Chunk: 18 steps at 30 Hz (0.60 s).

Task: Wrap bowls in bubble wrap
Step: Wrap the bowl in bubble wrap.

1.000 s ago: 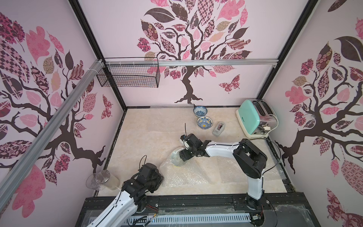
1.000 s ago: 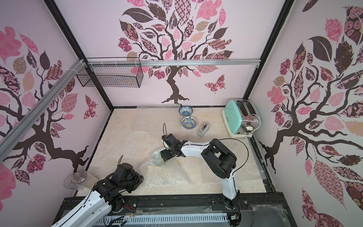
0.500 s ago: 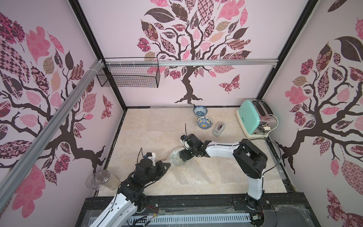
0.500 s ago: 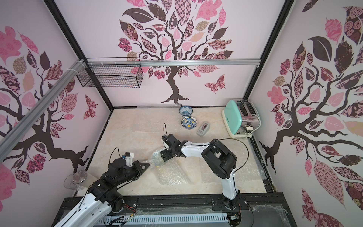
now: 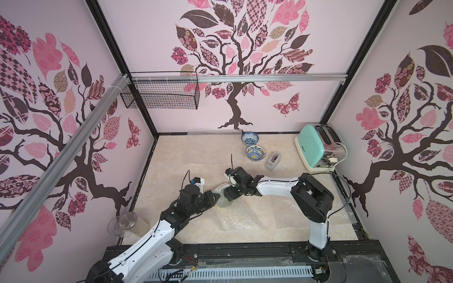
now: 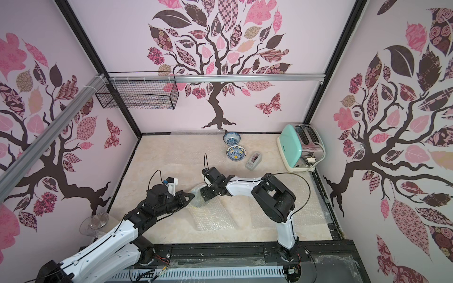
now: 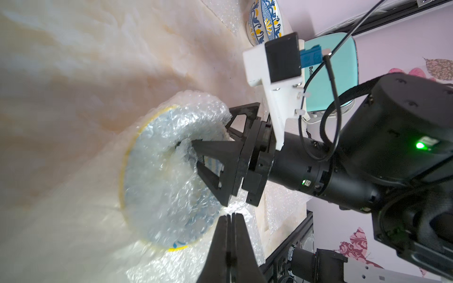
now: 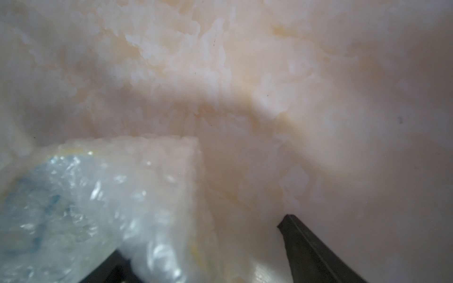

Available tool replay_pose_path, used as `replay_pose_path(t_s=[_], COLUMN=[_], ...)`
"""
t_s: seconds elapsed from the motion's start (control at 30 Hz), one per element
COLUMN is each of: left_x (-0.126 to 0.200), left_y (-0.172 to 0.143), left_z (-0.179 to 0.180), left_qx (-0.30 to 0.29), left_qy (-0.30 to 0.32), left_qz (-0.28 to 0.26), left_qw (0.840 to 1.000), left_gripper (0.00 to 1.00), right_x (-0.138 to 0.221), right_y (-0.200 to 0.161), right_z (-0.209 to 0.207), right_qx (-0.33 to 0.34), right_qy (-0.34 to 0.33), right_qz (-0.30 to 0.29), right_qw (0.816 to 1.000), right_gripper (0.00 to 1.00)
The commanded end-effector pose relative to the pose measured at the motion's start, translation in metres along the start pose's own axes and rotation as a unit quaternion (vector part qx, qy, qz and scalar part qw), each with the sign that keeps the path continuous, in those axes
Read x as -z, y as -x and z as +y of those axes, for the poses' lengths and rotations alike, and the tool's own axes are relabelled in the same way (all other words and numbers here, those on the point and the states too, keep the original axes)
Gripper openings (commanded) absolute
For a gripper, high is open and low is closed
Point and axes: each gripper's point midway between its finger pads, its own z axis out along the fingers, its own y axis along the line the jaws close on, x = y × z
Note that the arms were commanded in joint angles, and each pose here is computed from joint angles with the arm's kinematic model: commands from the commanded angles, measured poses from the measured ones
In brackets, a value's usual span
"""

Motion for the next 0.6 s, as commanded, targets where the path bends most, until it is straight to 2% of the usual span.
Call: replay_pose_path(t_s=[0.0, 0.17, 0.23, 0.3, 0.37, 0.47, 0.57], left_x=[-0.009, -0.019, -0.009, 0.009, 0.034, 0.058, 0.064], left_y=[0.011, 0.016, 0.022, 0.034, 0.042, 0.042, 0.036], left_z=[-0.012, -0.003, -0.005, 0.007, 0.03, 0.055, 0.076], left_qx=[-0.03, -0.04, -0.05, -0.043, -0.022, -0.004, 0.023], left_qy=[-0.02, 0.006, 0.023, 0.071, 0.136, 0.172, 0.173], left_qz=[-0.01, -0.006, -0.014, -0.054, -0.096, -0.129, -0.133], left_qw=[0.999, 0.999, 0.998, 0.995, 0.986, 0.977, 0.976], left_gripper=[0.0, 0.0, 0.0, 0.01, 0.31, 0.66, 0.89], right_x=[-0.011, -0.01, -0.01, -0.011, -0.011, -0.01, -0.01], right_y=[-0.051, -0.051, -0.052, -0.051, -0.05, -0.051, -0.05], right_z=[-0.019, -0.02, -0.02, -0.019, -0.019, -0.02, -0.019], right_qx=[-0.015, -0.015, -0.015, -0.015, -0.015, -0.015, -0.015], right_qy=[-0.025, -0.027, -0.026, -0.024, -0.024, -0.026, -0.024], right_qz=[0.08, 0.078, 0.078, 0.078, 0.078, 0.079, 0.078], right_qw=[0.996, 0.997, 0.997, 0.997, 0.997, 0.996, 0.997], right_gripper=[0.83, 0.83, 0.83, 0.83, 0.83, 0.83, 0.83])
